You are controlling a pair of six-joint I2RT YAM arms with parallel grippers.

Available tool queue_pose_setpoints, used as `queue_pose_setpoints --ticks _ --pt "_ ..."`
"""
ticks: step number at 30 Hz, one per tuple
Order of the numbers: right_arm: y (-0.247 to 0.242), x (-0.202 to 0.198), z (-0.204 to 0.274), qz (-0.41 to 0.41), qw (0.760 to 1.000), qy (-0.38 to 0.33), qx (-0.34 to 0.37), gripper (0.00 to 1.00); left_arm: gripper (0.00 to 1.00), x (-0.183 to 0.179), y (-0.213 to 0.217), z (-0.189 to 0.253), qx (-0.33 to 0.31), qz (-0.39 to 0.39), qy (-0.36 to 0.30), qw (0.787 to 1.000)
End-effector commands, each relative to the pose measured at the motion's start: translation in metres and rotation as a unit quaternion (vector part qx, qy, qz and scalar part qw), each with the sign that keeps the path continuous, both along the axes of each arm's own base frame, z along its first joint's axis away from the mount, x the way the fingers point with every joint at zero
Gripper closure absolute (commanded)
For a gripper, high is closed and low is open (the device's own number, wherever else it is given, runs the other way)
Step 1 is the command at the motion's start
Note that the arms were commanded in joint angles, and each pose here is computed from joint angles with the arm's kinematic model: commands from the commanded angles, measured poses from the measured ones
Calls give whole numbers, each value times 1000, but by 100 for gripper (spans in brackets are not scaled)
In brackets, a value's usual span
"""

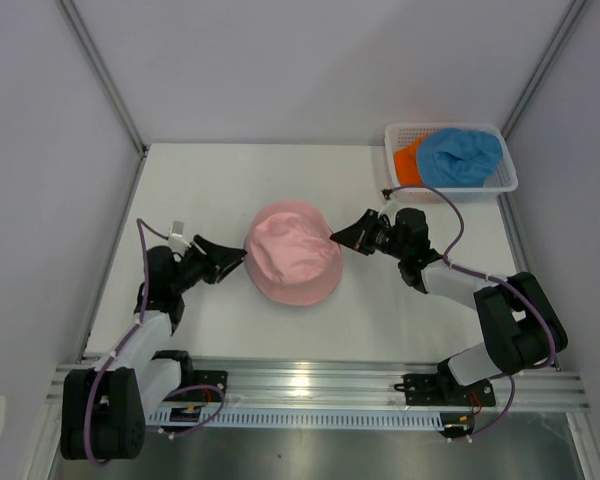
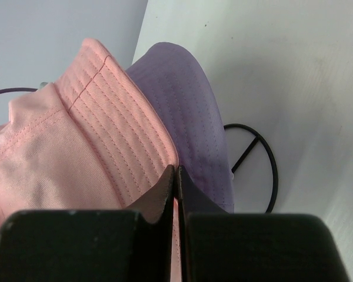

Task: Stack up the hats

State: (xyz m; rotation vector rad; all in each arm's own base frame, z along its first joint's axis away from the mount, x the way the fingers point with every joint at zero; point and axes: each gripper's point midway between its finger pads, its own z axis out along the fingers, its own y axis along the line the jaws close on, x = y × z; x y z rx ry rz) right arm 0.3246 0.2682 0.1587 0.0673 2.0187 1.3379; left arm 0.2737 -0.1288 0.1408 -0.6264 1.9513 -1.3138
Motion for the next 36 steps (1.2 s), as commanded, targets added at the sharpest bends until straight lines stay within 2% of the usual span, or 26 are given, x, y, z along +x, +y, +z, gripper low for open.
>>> queue_pose_setpoints --ticks 1,5,11,18,23,36 --pt "0 3 3 -4 1000 -20 -2 100 51 -4 -2 18 8 -16 -40 999" --pt "1 3 4 -3 1000 -20 -2 100 43 -8 2 21 40 -15 -37 998" --pt "2 3 6 -1 1000 -23 -1 100 40 -9 8 32 65 -1 -52 996" --pt "1 3 8 -1 1000 -25 -1 100 44 -8 3 14 42 -12 -33 998" --pt "5 3 8 5 1000 -24 0 100 44 -4 -3 20 26 -22 -49 998" --pt "7 2 13 9 1000 -28 0 100 45 -2 -17 12 23 -45 -40 998"
